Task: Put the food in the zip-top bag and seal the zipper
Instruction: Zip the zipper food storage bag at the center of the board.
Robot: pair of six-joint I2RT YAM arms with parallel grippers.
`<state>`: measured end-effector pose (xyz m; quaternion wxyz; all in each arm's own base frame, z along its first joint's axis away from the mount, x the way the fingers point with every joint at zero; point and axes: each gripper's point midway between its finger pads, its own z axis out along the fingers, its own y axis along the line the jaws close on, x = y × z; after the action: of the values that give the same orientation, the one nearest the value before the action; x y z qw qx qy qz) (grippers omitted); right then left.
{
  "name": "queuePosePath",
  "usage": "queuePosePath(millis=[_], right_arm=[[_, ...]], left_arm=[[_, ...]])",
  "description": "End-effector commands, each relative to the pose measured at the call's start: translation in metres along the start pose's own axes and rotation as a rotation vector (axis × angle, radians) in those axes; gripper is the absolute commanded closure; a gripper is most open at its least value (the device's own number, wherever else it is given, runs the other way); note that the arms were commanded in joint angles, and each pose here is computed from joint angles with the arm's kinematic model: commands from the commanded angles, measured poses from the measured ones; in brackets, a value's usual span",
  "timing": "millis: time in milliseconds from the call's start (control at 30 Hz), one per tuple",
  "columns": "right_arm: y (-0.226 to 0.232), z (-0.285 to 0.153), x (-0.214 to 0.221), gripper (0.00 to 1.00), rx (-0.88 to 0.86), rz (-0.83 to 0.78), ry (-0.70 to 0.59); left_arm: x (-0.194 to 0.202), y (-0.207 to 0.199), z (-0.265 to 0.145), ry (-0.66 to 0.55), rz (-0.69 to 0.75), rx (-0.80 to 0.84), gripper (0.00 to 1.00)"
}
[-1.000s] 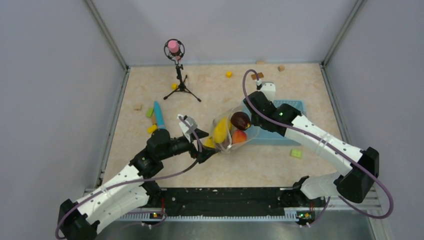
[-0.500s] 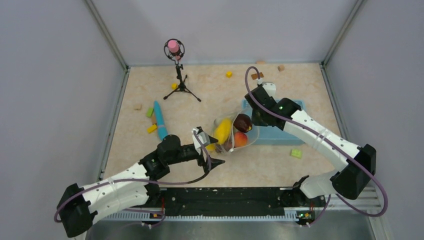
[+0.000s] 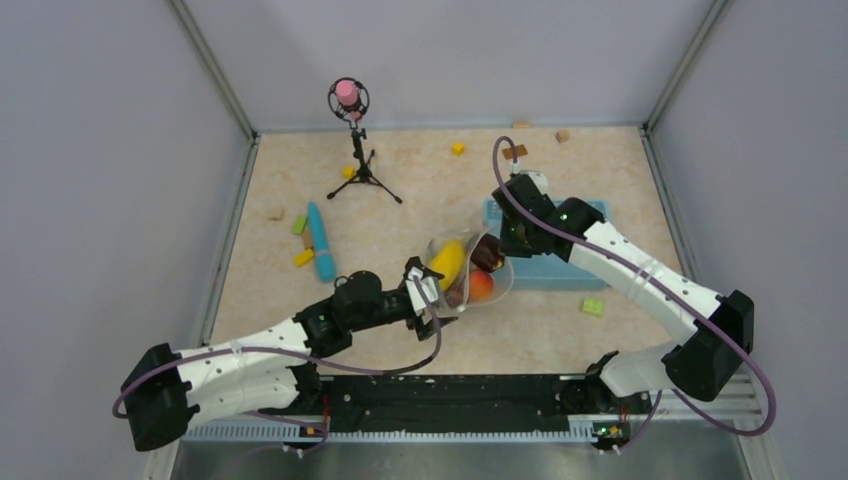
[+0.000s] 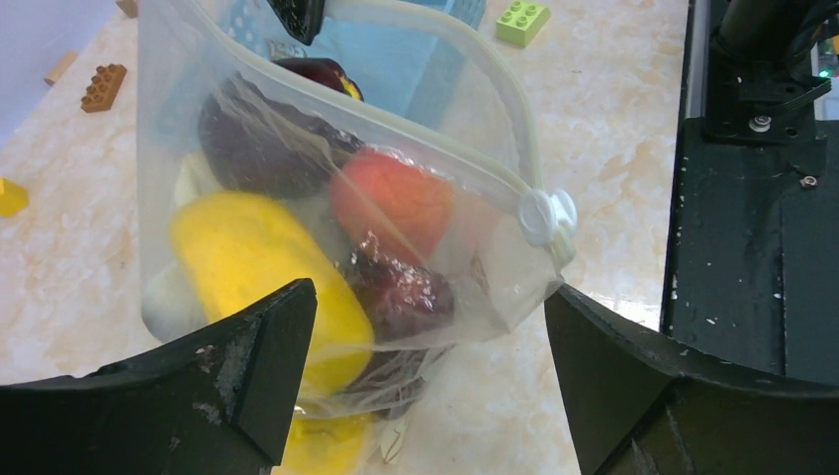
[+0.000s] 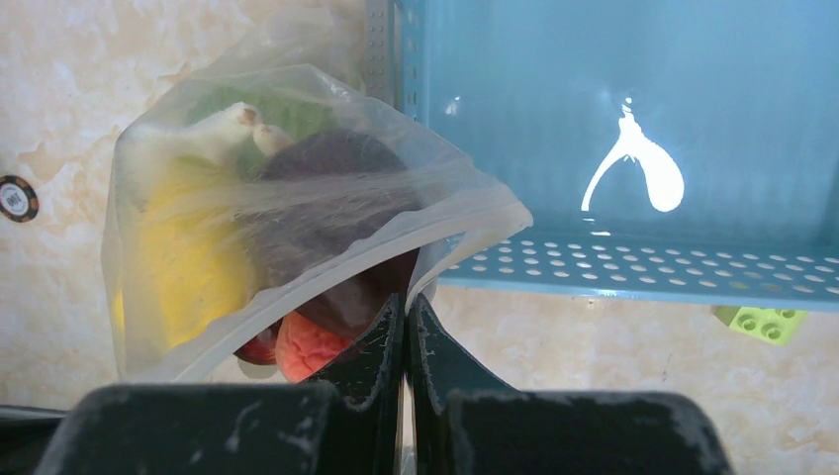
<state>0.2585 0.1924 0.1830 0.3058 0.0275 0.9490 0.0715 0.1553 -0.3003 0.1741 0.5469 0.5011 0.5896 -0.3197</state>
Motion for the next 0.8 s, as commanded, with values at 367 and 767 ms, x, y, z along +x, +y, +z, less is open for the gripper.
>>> queuePosePath(millis=[367,767], right_arm=[[0.008,-0.023,-0.008,1.0,-0.122,0.058,-0.047],[0.003,-0.028,-0.008,1.0,-0.128,0.046,-0.07]], left_arm=[[-0.037,-0.007,0.01,-0.113,0.101,0.082,0.39],[-0.043,-0.002,0.012,-0.112,0.04,0.054,1.0]])
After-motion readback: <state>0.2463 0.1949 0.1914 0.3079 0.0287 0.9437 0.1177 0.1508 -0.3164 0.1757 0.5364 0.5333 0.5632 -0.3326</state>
